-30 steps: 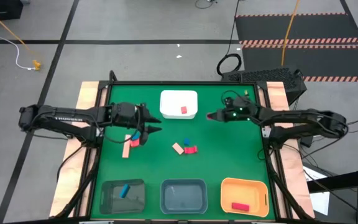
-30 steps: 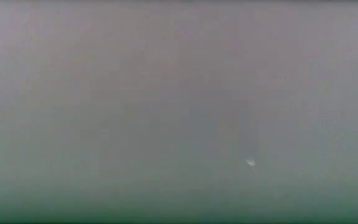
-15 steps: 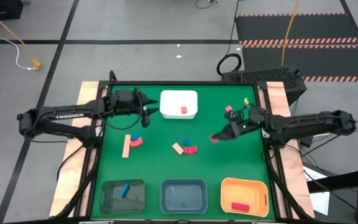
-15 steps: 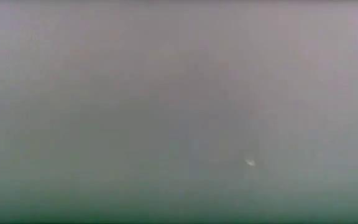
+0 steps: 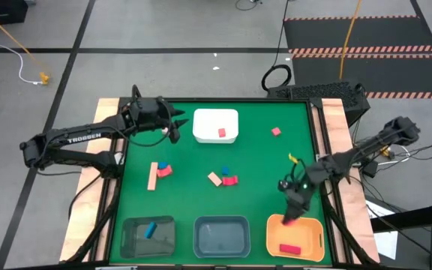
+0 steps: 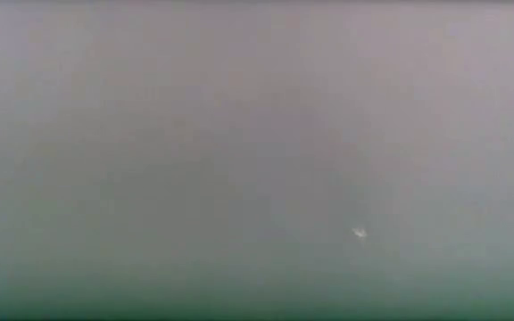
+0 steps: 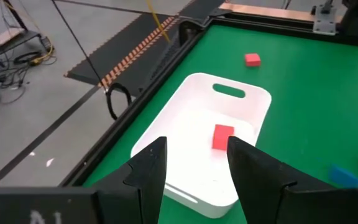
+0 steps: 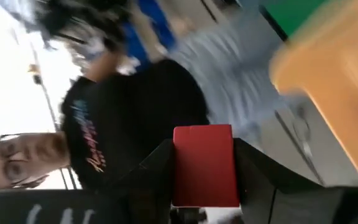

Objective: Sort & place blocks by color
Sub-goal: Put the top red block into the yellow bin

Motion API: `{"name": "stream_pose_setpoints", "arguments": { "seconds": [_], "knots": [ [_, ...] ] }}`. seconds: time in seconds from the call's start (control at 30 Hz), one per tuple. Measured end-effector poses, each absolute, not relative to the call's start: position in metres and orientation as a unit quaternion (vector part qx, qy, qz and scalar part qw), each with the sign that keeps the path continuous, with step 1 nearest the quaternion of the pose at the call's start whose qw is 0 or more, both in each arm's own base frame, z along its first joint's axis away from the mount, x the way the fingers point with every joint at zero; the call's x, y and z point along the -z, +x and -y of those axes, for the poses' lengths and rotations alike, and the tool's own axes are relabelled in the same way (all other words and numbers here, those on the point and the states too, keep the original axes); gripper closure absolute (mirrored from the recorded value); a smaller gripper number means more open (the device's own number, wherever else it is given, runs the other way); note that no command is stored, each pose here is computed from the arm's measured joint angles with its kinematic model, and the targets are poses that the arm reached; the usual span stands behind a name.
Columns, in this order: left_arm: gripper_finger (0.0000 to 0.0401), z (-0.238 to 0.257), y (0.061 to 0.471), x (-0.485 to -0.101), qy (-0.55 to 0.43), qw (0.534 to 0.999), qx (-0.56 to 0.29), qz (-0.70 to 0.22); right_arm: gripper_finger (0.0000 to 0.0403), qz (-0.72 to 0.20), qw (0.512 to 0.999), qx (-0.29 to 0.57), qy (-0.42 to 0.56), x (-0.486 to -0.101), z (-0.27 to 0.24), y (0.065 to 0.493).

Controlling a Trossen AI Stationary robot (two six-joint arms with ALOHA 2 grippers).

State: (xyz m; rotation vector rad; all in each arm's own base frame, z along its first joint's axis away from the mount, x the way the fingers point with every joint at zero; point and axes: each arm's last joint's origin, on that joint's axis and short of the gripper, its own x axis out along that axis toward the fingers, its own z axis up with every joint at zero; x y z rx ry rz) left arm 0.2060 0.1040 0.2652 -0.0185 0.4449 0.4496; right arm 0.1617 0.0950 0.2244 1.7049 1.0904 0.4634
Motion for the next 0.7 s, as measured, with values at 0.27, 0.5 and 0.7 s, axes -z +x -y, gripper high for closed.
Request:
{"name": "stream_pose_setpoints", "arguments": {
  "seconds": [0.27,0.5,0.7],
  "knots": [
    [0.0231,-0.108,0.204,-0.265,-0.013,0.948,-0.231,-0.219,0.0288,-0.591,0.396,-0.19,0.677,-0.218,-0.118,0.144],
    [0.0231,-0.109,0.203,-0.265,-0.014,0.947,-0.233,-0.218,0.0257,-0.624,0.378,-0.16,0.666,-0.211,-0.125,0.139],
    [0.0231,-0.109,0.203,-0.265,-0.015,0.947,-0.233,-0.219,0.0268,-0.644,0.382,-0.12,0.652,-0.196,-0.128,0.142]
  ]
}}
